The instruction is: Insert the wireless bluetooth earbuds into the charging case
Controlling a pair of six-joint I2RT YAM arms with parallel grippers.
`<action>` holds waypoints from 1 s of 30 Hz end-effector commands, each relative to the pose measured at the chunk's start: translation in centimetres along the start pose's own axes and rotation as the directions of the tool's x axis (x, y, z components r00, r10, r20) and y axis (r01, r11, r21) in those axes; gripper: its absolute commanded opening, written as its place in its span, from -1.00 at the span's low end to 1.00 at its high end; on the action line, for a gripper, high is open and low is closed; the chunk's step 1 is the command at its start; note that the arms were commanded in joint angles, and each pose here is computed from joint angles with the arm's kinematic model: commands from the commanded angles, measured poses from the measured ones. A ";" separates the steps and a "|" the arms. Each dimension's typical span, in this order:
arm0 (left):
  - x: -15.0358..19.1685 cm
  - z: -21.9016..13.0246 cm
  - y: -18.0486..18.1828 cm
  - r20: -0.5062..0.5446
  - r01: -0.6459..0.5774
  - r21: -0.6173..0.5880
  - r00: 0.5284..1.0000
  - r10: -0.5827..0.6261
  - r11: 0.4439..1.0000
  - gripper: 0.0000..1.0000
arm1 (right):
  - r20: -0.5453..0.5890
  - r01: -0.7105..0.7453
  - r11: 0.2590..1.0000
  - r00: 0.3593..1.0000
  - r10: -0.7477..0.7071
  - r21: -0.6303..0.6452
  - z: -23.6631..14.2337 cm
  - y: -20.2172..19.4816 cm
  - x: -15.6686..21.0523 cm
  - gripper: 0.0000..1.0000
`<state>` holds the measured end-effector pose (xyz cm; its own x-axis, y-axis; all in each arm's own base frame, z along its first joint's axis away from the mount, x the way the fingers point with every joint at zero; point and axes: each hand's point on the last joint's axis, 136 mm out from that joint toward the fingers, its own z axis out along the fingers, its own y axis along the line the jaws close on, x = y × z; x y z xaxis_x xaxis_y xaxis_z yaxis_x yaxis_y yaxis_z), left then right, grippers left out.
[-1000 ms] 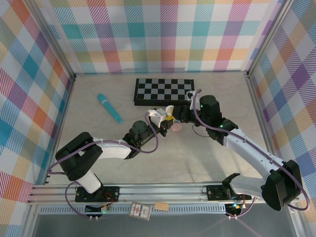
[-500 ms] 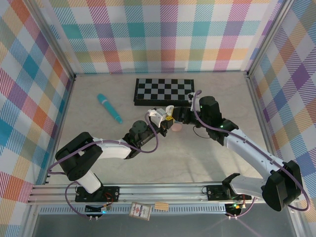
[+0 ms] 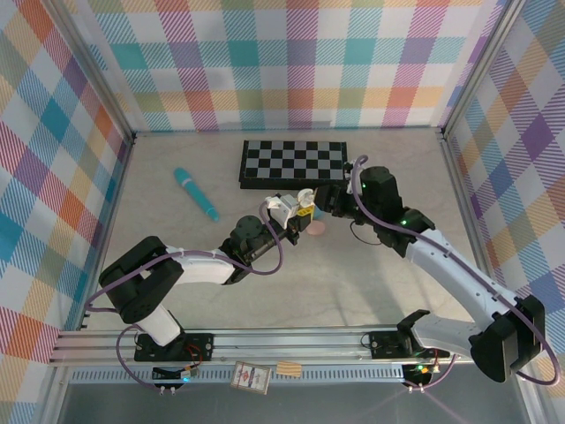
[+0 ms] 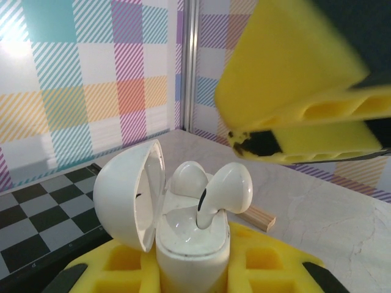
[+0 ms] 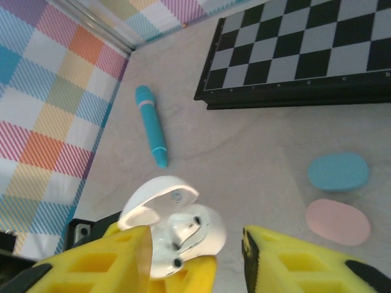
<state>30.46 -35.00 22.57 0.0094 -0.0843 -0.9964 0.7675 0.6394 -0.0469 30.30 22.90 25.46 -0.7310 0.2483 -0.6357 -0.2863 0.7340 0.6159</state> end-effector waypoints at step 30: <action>-0.4 -0.5 -0.6 0.038 -0.119 0.056 0.992 0.117 0.991 -0.98 | 0.009 0.077 0.996 0.997 -0.076 -0.050 -2.6 1.5 0.2 0.51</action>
<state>30.08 -35.33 22.56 0.0502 -0.0494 -0.9975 0.7895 0.6136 0.0094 28.04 23.14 25.91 -0.7439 0.1677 -0.6470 -0.3579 0.7175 0.5975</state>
